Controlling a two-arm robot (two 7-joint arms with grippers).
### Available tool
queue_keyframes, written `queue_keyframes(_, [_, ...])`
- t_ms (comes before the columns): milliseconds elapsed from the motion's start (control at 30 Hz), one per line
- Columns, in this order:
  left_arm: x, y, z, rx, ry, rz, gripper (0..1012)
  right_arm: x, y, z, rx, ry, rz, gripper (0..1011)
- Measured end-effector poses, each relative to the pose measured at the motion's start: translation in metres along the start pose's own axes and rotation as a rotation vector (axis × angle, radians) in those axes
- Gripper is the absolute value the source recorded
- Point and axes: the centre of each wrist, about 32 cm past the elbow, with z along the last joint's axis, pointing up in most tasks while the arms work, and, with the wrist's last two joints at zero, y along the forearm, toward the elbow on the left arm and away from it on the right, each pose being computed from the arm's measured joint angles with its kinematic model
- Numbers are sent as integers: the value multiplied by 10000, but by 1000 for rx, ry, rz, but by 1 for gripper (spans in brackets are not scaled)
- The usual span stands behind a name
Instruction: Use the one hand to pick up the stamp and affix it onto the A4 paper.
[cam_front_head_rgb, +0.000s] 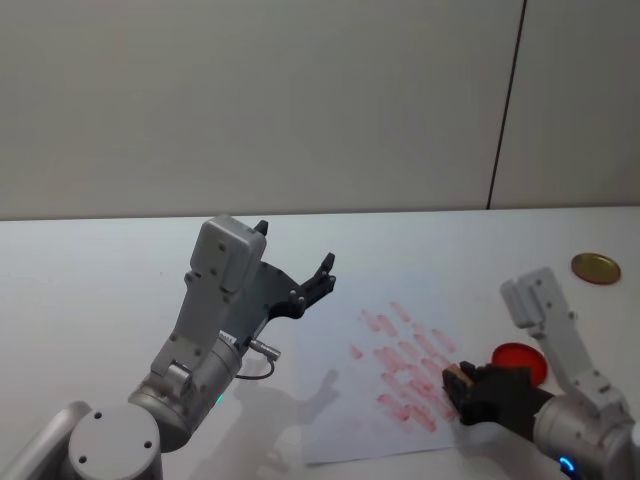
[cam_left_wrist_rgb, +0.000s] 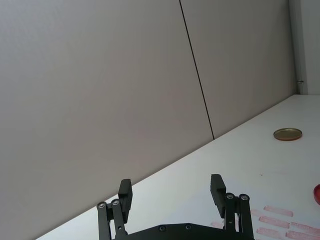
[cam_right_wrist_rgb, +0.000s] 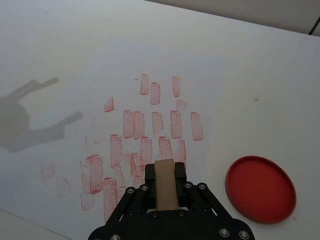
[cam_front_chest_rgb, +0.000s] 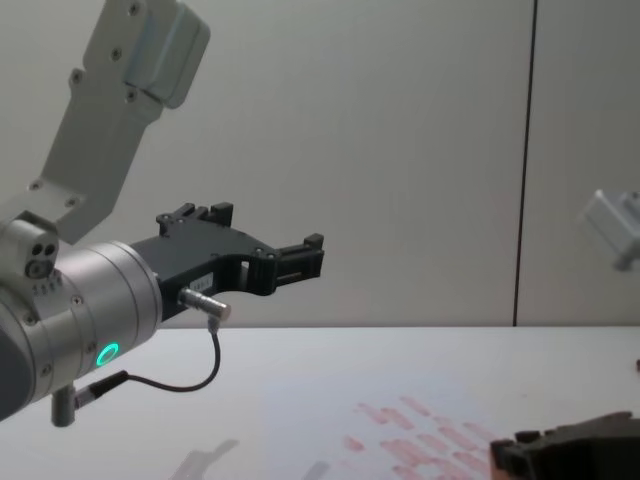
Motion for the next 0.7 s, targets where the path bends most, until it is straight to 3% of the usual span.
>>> queue_keyframes(700, [0, 0, 0, 0, 0, 0, 993, 6, 83, 186, -53, -33, 33, 205])
